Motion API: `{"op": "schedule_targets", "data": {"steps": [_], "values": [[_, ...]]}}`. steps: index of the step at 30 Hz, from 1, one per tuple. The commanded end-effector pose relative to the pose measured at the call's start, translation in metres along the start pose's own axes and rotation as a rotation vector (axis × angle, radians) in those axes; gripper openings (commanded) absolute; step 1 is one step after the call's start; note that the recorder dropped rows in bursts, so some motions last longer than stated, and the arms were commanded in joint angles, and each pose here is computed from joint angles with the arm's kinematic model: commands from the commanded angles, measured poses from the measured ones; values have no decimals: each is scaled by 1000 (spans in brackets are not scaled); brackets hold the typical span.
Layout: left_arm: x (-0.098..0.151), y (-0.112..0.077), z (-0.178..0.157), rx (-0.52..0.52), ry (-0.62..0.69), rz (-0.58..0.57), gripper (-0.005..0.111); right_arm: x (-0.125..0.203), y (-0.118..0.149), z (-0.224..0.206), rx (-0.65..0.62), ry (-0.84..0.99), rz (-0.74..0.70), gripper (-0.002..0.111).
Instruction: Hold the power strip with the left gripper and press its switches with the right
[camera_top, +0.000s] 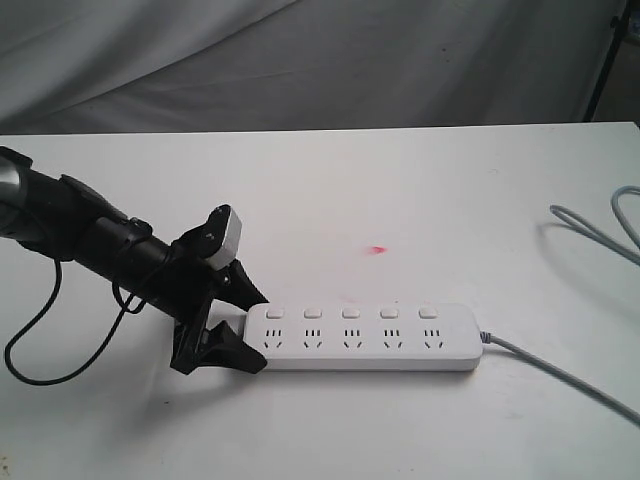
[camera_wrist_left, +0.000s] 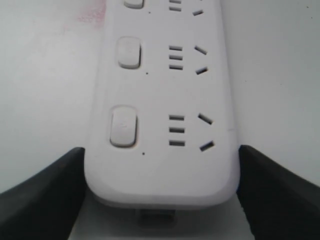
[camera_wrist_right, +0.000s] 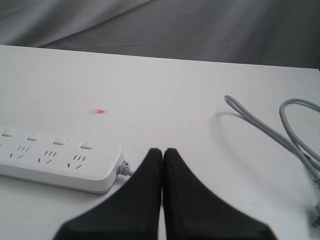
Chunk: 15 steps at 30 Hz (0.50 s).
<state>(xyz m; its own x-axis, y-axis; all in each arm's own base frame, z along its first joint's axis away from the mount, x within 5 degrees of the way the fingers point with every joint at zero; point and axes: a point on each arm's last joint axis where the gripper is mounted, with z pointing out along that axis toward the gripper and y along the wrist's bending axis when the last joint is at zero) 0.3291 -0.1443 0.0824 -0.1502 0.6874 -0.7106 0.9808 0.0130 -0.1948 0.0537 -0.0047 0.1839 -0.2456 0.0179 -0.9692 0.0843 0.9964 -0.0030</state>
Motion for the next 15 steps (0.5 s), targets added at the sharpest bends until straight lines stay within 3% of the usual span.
{"op": "schedule_targets", "data": {"steps": [1,2,15], "values": [[0,2,3,-8,11,0,4,1,0,0,-6,-4,1,0],[0,2,3,-8,11,0,0,1,0,0,-6,-4,1,0],[0,2,3,-8,11,0,0,1,0,0,-6,-4,1,0]]}}
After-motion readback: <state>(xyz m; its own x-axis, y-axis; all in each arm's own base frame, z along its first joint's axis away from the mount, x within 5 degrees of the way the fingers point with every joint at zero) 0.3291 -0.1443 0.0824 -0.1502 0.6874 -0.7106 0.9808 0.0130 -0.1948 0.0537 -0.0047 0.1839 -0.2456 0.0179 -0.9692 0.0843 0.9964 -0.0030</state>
